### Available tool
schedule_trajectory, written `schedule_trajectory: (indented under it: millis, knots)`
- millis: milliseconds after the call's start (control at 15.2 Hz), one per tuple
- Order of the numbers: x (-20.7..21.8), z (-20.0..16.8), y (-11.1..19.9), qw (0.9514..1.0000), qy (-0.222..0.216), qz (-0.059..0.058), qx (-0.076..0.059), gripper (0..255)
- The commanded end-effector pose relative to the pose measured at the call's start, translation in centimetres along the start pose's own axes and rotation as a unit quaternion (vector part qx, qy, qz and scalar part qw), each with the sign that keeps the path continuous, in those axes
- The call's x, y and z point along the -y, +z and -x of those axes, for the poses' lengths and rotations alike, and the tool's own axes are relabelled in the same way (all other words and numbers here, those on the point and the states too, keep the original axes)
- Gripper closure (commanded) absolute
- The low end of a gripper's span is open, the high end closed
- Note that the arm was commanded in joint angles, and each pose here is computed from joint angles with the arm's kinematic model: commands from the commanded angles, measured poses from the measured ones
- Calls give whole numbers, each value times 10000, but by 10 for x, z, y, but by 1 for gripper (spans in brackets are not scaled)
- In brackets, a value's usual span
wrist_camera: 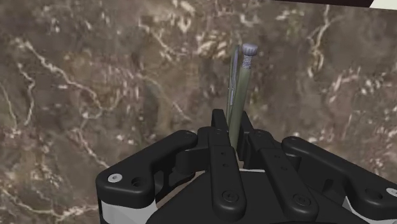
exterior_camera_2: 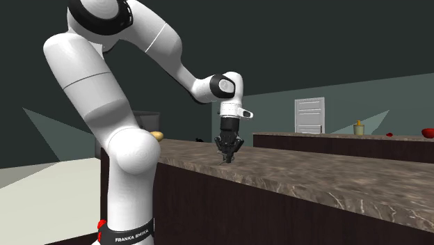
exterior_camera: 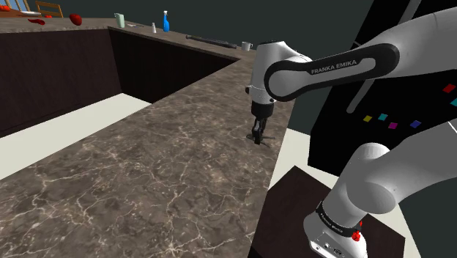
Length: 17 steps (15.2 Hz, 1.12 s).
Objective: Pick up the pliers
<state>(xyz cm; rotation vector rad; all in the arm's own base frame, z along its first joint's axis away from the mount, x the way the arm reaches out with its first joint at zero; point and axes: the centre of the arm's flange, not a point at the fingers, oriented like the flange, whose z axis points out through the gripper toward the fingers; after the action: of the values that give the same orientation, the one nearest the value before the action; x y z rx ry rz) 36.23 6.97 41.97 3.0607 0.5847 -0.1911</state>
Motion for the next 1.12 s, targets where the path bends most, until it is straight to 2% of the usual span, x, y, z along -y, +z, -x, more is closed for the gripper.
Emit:
schedule_trajectory:
  millis: [0,132,1056]
  knots:
    - [1,0,2,10000,-6,-8,21,255]
    - [1,0,2,10000,-6,-7,21,255]
    - [1,9,-71,10000,-6,-7,21,255]
